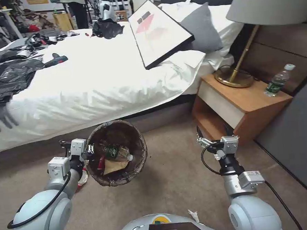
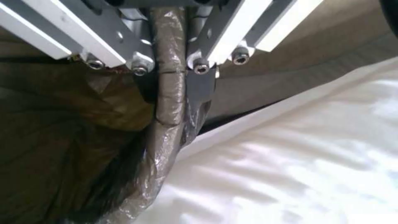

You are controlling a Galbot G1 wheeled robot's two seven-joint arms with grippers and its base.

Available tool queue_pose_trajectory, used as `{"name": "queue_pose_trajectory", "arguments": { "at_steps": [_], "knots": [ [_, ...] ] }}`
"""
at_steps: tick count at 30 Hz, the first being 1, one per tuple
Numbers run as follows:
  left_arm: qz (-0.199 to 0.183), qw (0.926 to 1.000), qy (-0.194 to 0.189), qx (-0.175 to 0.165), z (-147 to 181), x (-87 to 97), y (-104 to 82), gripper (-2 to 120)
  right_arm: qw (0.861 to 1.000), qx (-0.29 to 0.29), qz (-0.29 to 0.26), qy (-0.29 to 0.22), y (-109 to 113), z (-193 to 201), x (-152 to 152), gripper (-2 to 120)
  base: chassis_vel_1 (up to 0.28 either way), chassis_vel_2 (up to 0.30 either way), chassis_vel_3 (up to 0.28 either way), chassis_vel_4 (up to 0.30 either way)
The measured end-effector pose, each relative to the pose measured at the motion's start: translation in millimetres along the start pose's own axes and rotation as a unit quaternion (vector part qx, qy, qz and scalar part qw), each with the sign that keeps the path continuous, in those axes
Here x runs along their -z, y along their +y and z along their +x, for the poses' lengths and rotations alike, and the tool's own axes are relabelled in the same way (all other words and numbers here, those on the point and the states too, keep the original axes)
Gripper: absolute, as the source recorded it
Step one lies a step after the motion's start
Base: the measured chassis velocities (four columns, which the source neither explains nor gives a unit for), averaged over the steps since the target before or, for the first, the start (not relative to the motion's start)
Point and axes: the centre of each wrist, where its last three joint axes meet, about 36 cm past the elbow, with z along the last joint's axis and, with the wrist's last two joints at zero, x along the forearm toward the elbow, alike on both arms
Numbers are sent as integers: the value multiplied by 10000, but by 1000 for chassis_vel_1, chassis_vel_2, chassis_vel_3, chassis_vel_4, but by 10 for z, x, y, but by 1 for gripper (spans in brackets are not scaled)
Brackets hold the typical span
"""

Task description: Pick up the trash bin, then pick up the garbage from the floor and place it into the trash bin.

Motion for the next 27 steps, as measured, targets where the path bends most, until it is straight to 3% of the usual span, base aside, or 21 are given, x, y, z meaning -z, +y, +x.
{"name": "queue_pose_trajectory", "arguments": {
  "at_steps": [27],
  "knots": [
    [28, 10000, -2, 1, 3, -10, -7, 3, 10000, -24, -15, 40, 2, -31, -21, 100, 80, 81, 81, 83]
  ]
}}
